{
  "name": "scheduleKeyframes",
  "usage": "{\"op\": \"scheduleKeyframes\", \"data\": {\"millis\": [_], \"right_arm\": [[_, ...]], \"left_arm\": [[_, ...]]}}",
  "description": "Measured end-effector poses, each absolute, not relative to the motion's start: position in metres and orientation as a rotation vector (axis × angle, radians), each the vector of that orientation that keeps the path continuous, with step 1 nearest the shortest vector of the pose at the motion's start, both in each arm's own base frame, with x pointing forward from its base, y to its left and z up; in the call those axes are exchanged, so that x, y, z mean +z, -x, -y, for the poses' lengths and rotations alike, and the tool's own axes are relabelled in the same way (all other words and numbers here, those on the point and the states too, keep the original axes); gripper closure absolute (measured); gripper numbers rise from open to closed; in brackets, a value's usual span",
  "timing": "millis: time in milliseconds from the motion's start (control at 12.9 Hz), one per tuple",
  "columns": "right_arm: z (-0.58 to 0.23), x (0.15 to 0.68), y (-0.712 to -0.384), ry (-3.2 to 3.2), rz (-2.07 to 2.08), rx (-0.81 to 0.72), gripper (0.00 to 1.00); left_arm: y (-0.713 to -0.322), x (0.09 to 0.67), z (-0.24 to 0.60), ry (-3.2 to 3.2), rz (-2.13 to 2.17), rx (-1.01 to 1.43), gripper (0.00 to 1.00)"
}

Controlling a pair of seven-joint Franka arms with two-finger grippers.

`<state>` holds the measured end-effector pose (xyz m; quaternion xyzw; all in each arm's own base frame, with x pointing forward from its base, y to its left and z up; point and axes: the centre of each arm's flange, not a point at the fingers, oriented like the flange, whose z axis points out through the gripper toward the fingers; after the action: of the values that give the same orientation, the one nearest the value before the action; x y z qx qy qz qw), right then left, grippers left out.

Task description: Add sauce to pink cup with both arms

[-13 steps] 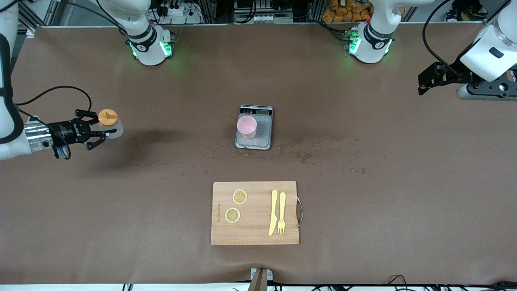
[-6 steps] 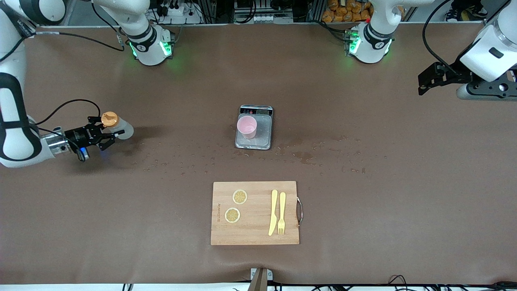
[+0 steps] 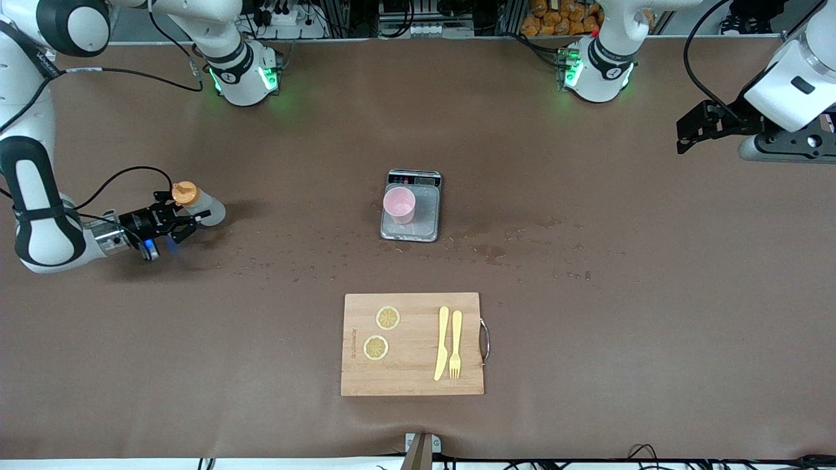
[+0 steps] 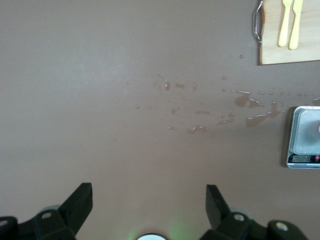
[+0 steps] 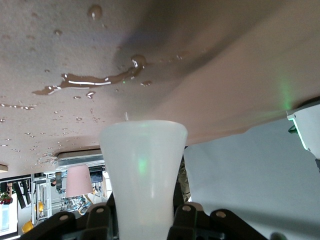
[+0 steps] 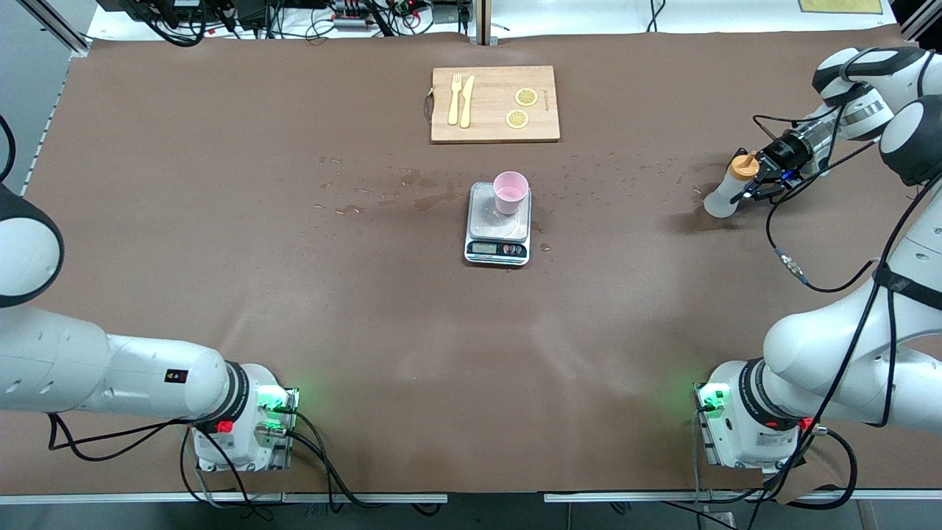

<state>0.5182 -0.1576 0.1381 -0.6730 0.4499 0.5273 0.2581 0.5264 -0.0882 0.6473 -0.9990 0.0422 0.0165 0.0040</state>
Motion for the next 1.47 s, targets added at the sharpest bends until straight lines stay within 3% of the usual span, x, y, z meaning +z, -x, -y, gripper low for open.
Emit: {"op": "scheduleKeyframes", "data": {"millis": [387, 542, 620, 929, 1471], "right_arm": [[0.172, 0.123, -0.521, 1.822, -1.206, 1.397, 0.48], [0.172, 0.12, -0.52, 1.818, -1.206, 1.399, 0.35], [0.172, 0.12, -0.521, 1.82, -1.203, 1.398, 0.35], [0.181, 0.135, -0.538, 1.864, -1.198, 1.341, 0.0], [0.231, 0.241, -0.585, 2.07, -1.101, 1.253, 0.0]], "left_arm": [[-0.527, 0.647, 0.086, 3.131, -0.128, 0.047, 0.0], [-0.527, 0.647, 0.086, 3.131, -0.128, 0.047, 0.0], [-0.527, 0.647, 0.086, 3.131, -0.128, 0.046, 0.0], [-0.53, 0.645, 0.08, 3.142, -0.107, 0.055, 0.0], [-0.531, 0.644, 0.078, 3.152, -0.101, 0.053, 0.0]]}}
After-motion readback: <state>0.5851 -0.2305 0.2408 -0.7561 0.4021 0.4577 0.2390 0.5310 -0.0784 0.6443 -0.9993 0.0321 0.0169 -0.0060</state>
